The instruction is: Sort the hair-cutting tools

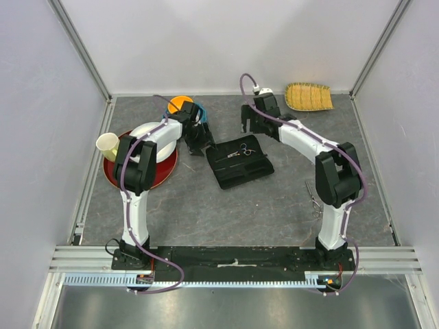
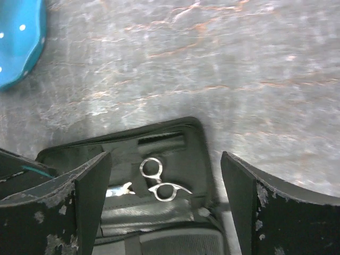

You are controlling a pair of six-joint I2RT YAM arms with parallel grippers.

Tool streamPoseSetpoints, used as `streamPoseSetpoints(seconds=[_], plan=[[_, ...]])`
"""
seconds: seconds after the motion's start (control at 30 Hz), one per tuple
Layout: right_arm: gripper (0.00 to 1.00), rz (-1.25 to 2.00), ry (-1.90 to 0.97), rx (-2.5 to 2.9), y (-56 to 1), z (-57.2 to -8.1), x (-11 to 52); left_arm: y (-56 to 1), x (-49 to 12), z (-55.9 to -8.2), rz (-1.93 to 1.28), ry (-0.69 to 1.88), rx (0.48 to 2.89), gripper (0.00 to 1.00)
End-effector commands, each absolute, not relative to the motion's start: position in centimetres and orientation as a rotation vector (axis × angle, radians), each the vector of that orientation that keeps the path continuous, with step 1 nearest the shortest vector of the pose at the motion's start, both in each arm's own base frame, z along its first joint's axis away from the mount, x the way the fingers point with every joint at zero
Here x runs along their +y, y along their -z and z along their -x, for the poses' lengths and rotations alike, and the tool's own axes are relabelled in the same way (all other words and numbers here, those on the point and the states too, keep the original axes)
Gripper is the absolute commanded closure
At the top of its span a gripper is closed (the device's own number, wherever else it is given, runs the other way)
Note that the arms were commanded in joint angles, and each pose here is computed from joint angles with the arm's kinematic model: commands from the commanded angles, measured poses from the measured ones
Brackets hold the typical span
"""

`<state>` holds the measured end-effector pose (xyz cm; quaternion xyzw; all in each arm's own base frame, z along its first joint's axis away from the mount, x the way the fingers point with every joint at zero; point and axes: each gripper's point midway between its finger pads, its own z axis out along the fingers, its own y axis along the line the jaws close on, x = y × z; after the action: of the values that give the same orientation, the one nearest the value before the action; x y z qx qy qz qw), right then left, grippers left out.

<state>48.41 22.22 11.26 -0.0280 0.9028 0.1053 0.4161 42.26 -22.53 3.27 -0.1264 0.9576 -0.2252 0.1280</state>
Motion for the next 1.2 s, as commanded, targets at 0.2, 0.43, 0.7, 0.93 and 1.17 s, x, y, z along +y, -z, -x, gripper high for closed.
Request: streamPoseSetpoints(seconds=[0.2,0.43,0.7,0.93,1.17], plan=[[0.15,-0.290,0.183,2.631,-10.9,-40.7,6.4,-11.7,-19.6,-45.1,0.161,0.442,2.558,0.15],[0.13,-0.445,0.241,2.761,-8.3,-31.3,3.5,-14.1,-19.6,-45.2,0.107,0.455,2.519,0.13],[0.15,-0.605,0.310,2.892,-4.7,-25.0,1.9,-13.8,-19.8,-44.2,0.089,0.482,2.557,0.13],[0.25,-0.713,0.275,2.908,-2.6,-24.0,1.0,-13.4,-20.0,-44.1,0.089,0.495,2.571,0.13],[0.61,-0.784,0.117,2.988,0.0,-22.3,1.9,-13.7,-19.6,-44.6,0.082,0.489,2.560,0.14]])
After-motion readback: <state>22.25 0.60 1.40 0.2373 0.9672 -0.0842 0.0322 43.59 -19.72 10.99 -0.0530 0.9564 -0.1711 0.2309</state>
